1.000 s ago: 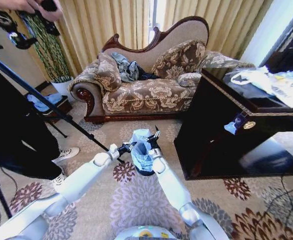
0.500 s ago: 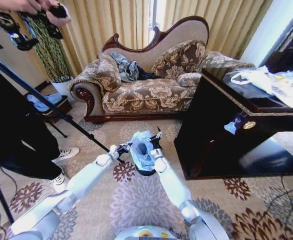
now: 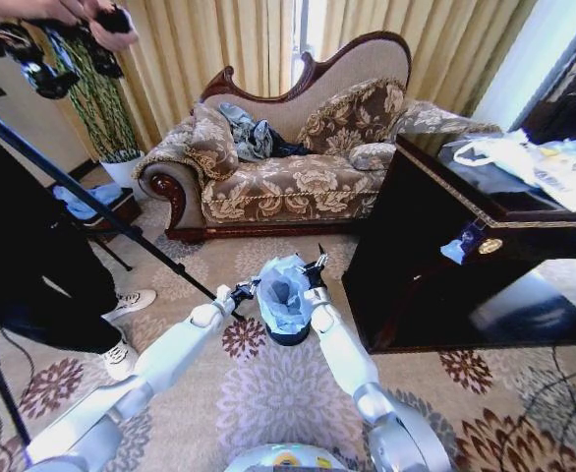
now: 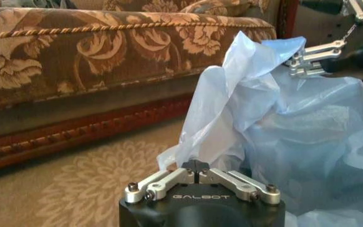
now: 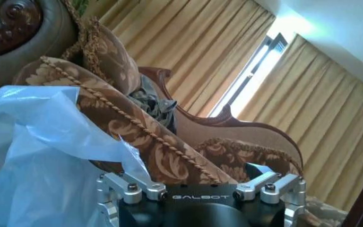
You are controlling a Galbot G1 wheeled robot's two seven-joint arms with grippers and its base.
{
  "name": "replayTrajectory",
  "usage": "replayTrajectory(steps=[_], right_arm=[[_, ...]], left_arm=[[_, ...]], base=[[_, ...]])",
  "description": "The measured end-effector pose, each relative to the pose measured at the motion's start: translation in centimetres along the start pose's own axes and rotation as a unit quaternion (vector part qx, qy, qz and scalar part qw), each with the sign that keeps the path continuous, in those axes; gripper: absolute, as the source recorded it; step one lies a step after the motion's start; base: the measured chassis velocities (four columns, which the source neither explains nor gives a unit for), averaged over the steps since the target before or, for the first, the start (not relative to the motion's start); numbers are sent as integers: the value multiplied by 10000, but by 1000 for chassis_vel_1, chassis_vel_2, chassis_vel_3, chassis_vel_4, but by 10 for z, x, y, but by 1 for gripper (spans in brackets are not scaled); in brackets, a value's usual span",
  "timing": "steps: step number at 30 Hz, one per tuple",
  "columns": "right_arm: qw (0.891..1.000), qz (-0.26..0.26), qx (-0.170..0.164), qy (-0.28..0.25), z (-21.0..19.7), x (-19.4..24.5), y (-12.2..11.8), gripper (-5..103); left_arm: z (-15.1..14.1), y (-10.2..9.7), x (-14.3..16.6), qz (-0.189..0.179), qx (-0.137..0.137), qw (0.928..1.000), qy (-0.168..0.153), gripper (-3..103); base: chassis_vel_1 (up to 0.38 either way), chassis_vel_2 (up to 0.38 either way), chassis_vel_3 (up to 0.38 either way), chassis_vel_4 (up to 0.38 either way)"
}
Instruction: Place a garbage bag over the trash bin.
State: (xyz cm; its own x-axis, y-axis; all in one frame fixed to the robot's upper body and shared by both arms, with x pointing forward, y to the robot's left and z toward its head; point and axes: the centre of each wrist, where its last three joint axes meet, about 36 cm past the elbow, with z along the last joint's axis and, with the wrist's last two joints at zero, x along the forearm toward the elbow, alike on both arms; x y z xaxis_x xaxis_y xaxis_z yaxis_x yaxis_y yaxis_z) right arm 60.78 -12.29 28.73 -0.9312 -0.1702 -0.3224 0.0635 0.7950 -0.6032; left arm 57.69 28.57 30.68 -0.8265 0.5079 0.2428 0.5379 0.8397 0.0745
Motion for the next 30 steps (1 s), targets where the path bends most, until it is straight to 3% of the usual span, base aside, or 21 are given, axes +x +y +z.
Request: replayTrajectory(steps=[11, 30], right_arm=[[9999, -153, 38, -24, 31, -11, -19, 100], [9972, -553, -479, -154, 53, -30, -29, 100]], left_arm=[[-2, 7, 5, -15, 2, 10000, -71, 0], [-5, 13, 13, 42, -31, 9999, -138, 0]], base=[[0, 0, 0, 0], [0, 0, 0, 0]])
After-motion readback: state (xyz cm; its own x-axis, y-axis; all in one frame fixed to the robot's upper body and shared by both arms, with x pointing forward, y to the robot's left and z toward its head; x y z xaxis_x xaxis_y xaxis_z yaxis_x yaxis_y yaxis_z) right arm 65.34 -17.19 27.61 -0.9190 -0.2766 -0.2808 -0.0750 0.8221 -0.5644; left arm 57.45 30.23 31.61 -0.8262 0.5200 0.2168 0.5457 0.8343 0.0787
